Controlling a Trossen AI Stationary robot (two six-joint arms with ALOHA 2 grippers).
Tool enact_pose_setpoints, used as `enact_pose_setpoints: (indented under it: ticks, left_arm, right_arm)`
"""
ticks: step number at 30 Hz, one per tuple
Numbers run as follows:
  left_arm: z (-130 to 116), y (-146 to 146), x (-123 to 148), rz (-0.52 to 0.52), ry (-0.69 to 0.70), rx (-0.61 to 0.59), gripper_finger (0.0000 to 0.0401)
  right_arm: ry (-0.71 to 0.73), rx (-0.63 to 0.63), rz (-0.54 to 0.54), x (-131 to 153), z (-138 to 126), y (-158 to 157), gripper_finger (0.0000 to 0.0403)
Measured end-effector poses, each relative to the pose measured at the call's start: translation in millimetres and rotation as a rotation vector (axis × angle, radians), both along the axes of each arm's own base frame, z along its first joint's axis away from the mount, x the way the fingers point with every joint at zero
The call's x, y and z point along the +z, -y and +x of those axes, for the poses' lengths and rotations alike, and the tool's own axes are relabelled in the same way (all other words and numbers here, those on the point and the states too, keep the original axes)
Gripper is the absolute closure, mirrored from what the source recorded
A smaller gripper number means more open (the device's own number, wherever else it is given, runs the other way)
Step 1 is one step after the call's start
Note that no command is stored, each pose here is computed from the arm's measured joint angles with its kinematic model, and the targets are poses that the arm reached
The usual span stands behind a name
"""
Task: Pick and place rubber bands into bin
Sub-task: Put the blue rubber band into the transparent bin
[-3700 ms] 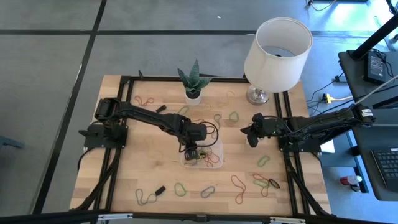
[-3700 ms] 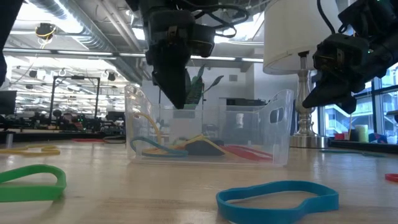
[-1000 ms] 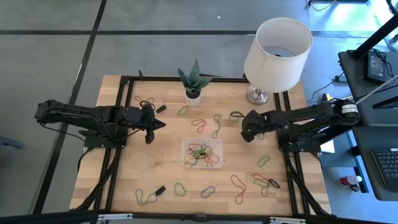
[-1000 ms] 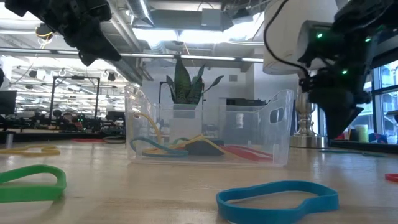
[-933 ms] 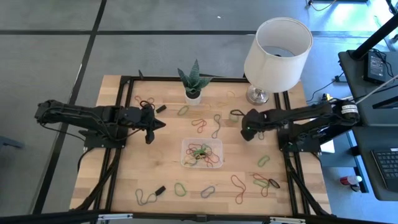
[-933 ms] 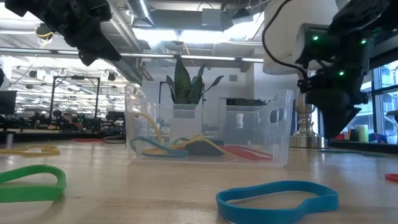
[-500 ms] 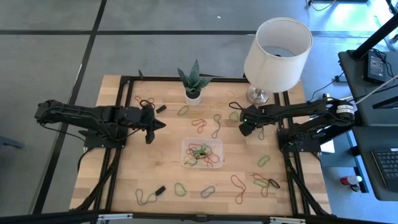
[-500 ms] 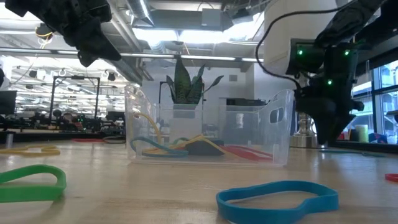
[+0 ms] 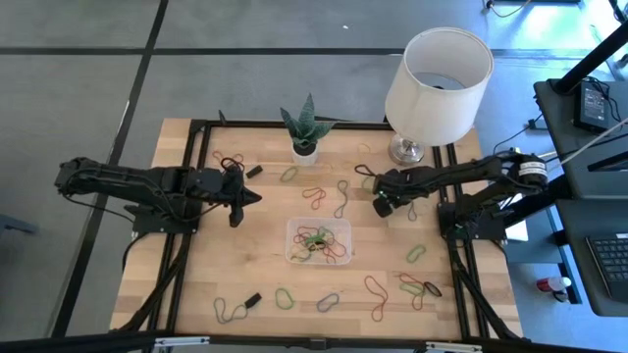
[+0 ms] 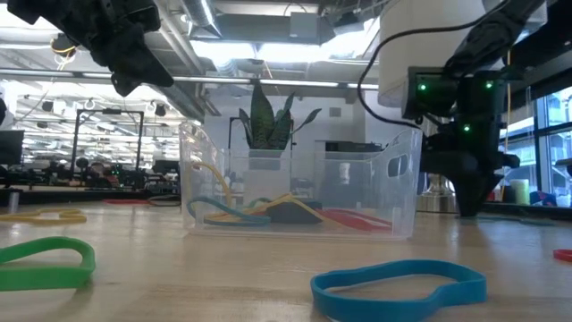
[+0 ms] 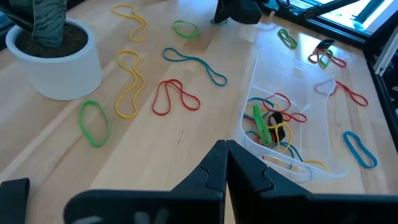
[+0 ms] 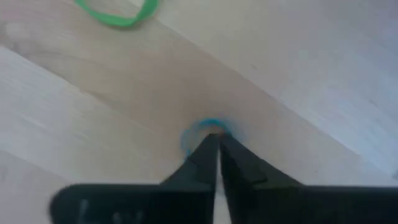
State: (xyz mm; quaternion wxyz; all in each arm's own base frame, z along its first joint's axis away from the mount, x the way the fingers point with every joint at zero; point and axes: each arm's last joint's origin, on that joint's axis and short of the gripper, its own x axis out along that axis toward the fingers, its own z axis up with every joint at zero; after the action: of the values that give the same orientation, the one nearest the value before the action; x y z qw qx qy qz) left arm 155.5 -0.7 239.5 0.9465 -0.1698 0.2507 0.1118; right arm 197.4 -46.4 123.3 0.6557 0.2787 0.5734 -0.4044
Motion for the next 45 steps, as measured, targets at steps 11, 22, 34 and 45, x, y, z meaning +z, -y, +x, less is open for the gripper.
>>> enact_pose_setpoints:
  ticks: [11, 22, 34, 45]
  left_arm:
    - [0.1, 1.3, 0.0, -0.012, -0.002, -0.046, 0.0399]
    - [0.1, 1.3, 0.1, 0.03, -0.007, -0.07, 0.04]
    - [0.1, 1.3, 0.1, 0.023, -0.006, -0.066, 0.04]
    - [0.1, 1.2, 0.1, 0.022, -0.006, -0.062, 0.0398]
  right_arm:
    - [0.099, -0.067, -0.064, 35.8, -5.2, -32.3, 0.0401]
    - [0.133, -0.066, -0.145, 54.2, 9.7, -37.1, 0.0388]
    - [0.104, -0.177, -0.141, 7.4, 3.7, -23.1, 0.0311]
    - [0.13, -0.171, -0.117, -5.0, 3.1, -23.2, 0.037]
